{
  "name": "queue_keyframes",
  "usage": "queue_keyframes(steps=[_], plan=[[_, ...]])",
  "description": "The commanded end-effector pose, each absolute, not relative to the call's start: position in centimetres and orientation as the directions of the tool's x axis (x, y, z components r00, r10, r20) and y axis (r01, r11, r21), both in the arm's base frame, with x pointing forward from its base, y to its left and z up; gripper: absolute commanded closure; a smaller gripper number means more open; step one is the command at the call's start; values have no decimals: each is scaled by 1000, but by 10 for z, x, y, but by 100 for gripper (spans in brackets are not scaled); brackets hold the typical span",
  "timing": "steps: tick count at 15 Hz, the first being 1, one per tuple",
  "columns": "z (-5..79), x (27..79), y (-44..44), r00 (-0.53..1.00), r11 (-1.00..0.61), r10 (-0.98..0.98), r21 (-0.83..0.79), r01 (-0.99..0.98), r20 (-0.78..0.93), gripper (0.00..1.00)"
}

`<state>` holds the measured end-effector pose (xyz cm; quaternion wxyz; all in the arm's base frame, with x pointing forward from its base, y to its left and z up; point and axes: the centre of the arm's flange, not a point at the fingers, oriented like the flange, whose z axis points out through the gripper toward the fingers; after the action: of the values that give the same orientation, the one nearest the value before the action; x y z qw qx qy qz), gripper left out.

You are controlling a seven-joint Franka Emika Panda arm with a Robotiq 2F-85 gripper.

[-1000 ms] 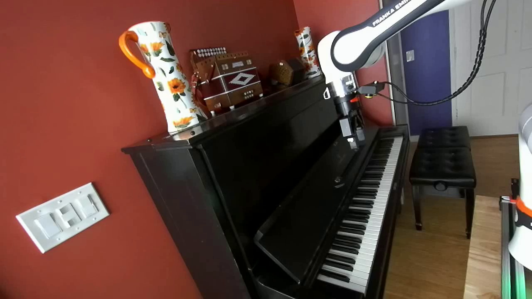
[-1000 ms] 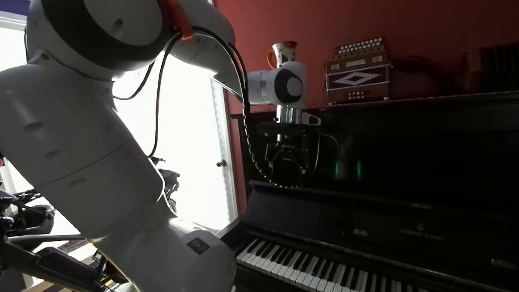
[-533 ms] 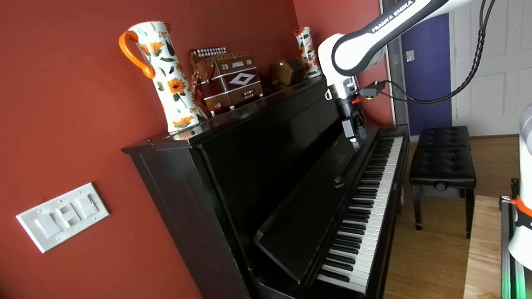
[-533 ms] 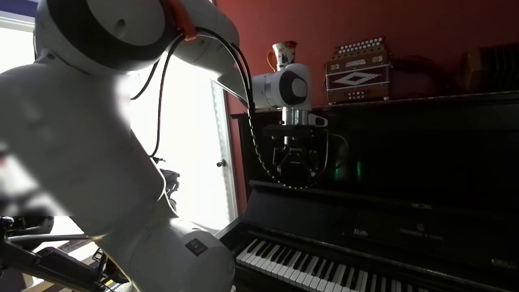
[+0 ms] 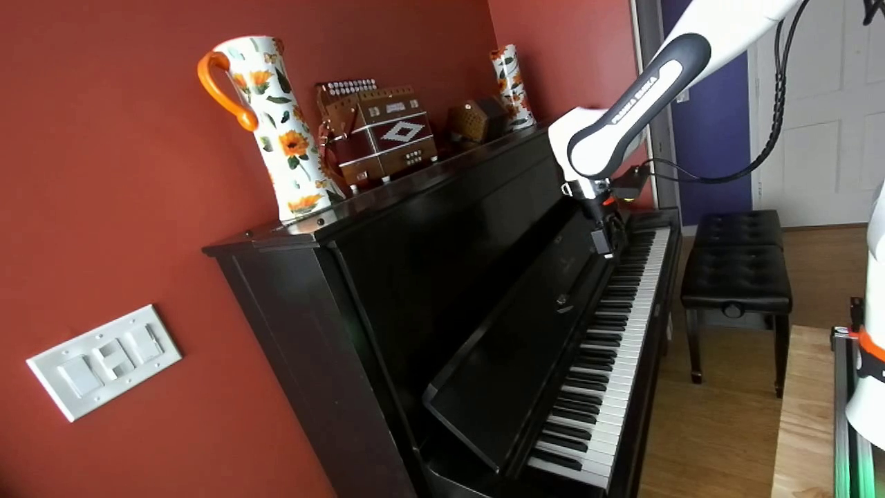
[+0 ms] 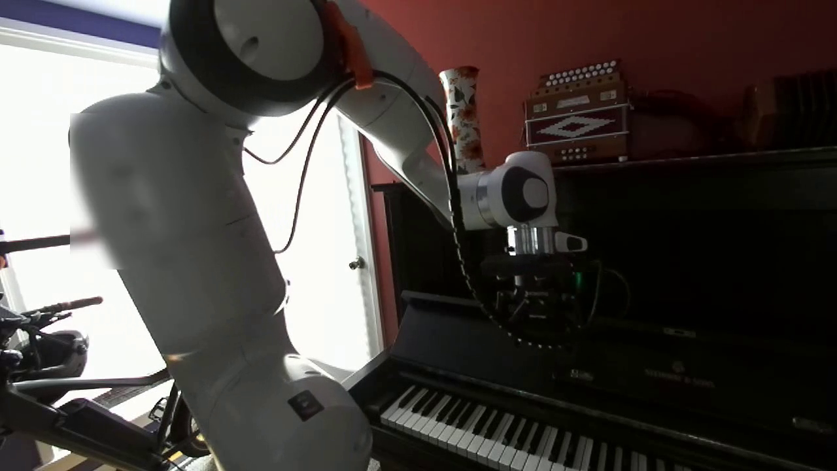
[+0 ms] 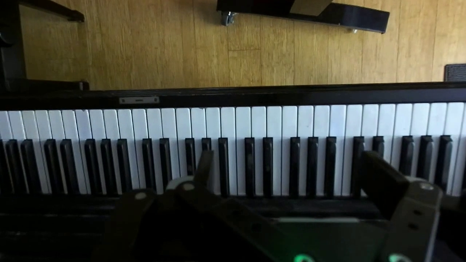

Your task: Press the fourth a key from the left on the piano

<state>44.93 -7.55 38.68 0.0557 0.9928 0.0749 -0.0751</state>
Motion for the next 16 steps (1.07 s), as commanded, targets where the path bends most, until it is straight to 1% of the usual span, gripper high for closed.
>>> queue_keyframes(steps=[1,5,6,7,9,13,16], plan=[[336,444,-108,970,-977,184,80,198,-161,0],[288,437,-136,963,-974,215,32,223,-164,0],[280,439,-143,974,-988,146,19,152,-173,0],[301,436,-129,969,-981,181,45,191,-170,0],[286,435,-139,970,-986,156,35,165,-186,0],[284,436,-140,971,-987,151,32,159,-187,0],[256,443,-154,972,-987,154,14,159,-176,0]])
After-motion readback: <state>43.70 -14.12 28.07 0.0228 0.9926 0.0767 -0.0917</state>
